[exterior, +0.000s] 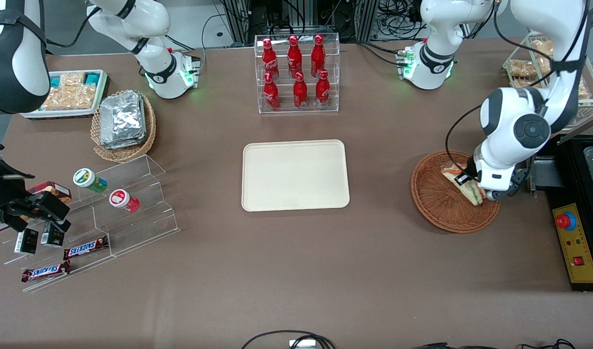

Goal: Place sandwich from basket to tray
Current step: 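Lift the sandwich with the left gripper and carry it toward the tray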

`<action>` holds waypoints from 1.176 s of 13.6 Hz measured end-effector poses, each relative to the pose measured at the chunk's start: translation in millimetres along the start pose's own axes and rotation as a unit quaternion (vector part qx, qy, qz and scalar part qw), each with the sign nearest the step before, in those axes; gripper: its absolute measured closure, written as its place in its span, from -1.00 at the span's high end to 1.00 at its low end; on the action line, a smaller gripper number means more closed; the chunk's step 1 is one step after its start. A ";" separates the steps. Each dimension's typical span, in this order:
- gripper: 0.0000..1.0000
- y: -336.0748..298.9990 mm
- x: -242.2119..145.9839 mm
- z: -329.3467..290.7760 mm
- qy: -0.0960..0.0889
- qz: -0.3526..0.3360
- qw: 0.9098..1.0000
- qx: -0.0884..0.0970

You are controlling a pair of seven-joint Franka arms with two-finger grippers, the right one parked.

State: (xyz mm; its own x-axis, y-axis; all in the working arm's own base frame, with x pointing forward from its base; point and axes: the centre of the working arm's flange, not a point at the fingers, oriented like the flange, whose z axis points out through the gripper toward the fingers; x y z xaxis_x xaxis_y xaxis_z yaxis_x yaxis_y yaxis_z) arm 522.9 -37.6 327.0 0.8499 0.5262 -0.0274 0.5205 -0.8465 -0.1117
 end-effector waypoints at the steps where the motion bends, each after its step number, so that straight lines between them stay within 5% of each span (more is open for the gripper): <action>1: -0.61 15.0 -2.9 -19.1 0.005 0.013 1.000 -0.002; 9: -0.61 131.4 -96.0 -75.6 0.029 0.150 0.988 -0.019; 16: -0.61 200.0 -215.5 -79.3 0.049 0.285 0.957 -0.013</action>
State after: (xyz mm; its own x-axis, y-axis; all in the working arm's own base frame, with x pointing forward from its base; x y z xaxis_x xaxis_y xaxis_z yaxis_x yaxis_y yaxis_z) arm 450.4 -326.6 389.3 0.9994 -0.0313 0.0165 -0.0298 -0.9962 -0.0818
